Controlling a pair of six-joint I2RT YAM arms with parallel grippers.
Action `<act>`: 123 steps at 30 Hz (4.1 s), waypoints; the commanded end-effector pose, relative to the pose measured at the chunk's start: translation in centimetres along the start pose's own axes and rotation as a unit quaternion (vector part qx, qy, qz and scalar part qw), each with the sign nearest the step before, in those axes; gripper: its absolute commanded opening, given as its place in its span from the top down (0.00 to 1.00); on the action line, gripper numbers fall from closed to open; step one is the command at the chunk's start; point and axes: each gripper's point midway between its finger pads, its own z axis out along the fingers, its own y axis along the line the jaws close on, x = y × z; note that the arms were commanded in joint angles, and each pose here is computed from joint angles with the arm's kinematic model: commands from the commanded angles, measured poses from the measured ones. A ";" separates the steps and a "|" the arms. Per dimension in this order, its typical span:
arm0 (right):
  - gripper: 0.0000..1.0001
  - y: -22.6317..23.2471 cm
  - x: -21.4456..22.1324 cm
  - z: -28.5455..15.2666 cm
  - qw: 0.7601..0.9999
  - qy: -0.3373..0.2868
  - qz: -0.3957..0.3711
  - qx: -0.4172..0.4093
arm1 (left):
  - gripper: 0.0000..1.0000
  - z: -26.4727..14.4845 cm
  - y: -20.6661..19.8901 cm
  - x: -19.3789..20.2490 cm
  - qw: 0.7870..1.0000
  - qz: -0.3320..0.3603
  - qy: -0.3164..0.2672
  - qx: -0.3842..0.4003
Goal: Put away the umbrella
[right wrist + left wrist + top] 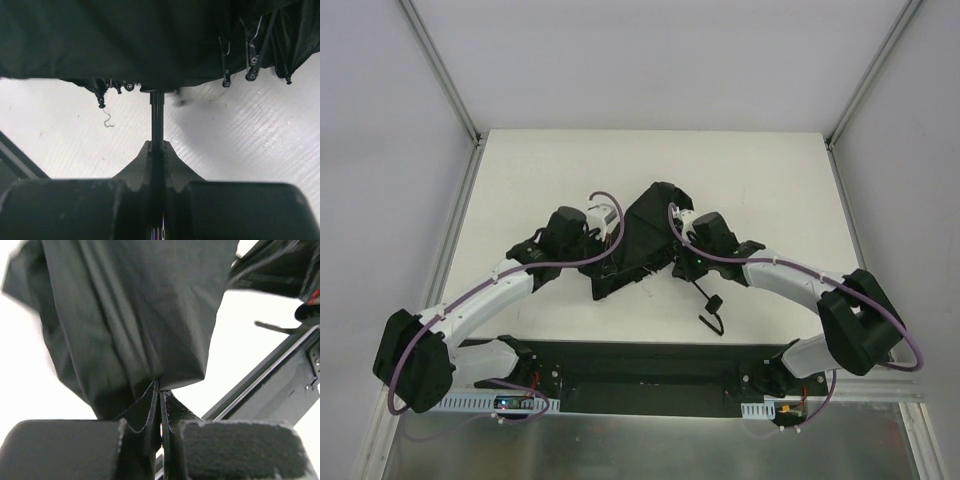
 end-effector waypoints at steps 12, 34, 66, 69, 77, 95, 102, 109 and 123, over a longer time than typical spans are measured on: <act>1.00 0.8 -0.2 3.8 0.994 -0.035 0.103 0.019 | 0.76 0.5 3.8 6.1 0.983 -0.151 0.053 -0.089; 1.00 1.1 -1.5 2.7 0.994 -0.048 0.100 0.022 | 0.83 -0.2 -3.4 -9.1 0.960 -0.271 -0.014 0.066; 0.01 0.1 -4.4 -0.4 0.997 0.063 -0.002 -0.040 | 1.00 8.4 6.9 4.5 0.950 -0.283 0.127 -0.033; 0.00 -0.2 -5.4 1.7 0.996 0.062 -0.005 -0.065 | 1.00 8.5 6.7 4.6 0.949 -0.285 0.128 -0.026; 0.01 0.9 -6.2 4.7 0.992 0.039 -0.066 -0.101 | 1.00 8.5 6.2 4.4 0.951 -0.281 0.127 -0.008; 0.01 -1.2 -3.6 5.3 0.972 0.072 -0.150 0.165 | 1.00 8.7 6.0 4.9 0.948 -0.293 0.124 0.002; 0.01 2.3 -3.7 7.2 0.988 0.031 -0.117 0.100 | 1.00 8.7 5.6 4.9 0.947 -0.297 0.124 0.014; 0.00 2.4 -1.3 8.8 0.990 0.063 -0.089 0.085 | 1.00 8.4 5.5 4.8 0.944 -0.304 0.124 0.024; 0.01 5.1 -1.5 7.7 0.996 0.059 -0.063 -0.009 | 1.00 8.0 5.4 4.2 0.946 -0.301 0.112 0.042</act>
